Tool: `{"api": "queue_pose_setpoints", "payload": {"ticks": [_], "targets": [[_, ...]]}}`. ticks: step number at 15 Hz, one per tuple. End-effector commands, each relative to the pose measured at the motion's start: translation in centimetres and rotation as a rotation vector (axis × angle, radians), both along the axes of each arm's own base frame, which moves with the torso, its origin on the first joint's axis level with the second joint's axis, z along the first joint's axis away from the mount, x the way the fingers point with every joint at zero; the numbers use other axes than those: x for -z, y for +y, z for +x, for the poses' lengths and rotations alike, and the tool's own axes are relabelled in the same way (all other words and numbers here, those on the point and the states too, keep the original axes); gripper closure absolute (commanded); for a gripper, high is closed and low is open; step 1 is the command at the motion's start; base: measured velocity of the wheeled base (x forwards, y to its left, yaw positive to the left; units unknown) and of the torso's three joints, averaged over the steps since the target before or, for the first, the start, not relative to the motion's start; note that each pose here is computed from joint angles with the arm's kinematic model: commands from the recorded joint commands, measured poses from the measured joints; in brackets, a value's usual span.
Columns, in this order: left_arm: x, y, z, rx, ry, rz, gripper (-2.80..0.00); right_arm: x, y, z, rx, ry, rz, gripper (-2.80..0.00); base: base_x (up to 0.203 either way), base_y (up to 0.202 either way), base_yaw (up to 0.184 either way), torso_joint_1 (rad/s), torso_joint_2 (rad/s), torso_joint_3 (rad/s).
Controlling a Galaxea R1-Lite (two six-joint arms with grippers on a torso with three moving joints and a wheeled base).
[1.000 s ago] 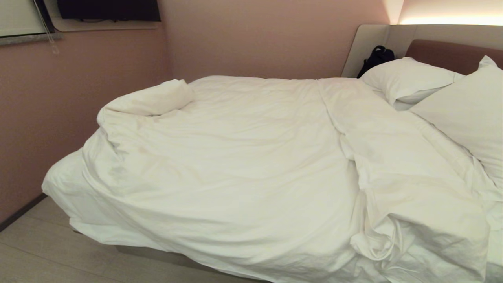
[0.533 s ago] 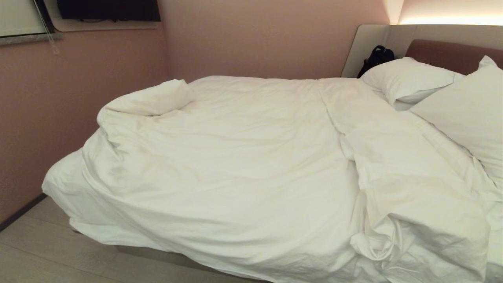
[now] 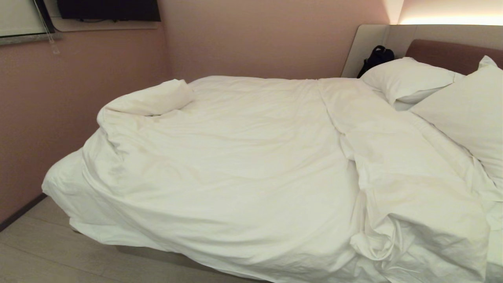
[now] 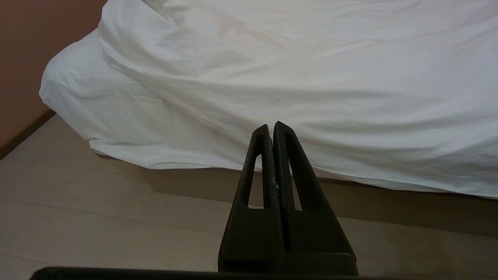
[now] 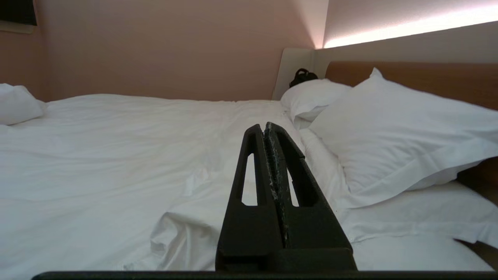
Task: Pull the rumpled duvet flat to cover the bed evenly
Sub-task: Flatten the corners of the folded blanket
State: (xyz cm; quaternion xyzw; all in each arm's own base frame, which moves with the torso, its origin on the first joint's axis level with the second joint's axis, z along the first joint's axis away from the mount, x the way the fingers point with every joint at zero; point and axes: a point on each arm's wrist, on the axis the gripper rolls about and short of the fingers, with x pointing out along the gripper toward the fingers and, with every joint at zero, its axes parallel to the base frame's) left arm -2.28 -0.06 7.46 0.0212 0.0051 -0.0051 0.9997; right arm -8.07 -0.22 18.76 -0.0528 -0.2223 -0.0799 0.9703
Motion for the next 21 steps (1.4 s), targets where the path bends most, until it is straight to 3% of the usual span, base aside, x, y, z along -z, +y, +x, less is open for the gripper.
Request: {"api": "queue_pose_setpoints", "payload": {"ticks": [1,12,18,21], "targets": [[0.0,0.0,0.0,-0.001,-0.001,0.000,0.00,0.4,0.0,0.3,-0.019,0.010,0.037,0.00,0.000,0.000,0.000,0.000,0.00,0.000],[0.0,0.0,0.0,-0.001,-0.001,0.000,0.00,1.2,-0.1,0.9,-0.001,0.059,0.073,0.00,0.000,0.000,0.000,0.000,0.00,0.000],[0.0,0.0,0.0,-0.001,-0.001,0.000,0.00,5.8,-0.3,3.4,0.104,0.294,0.114,0.00,0.000,0.000,0.000,0.000,0.00,0.000],[0.0,0.0,0.0,-0.001,0.000,0.000,0.00,8.6,-0.3,4.1,0.092,0.464,0.219,0.00,0.000,0.000,0.000,0.000,0.00,0.000]]}}
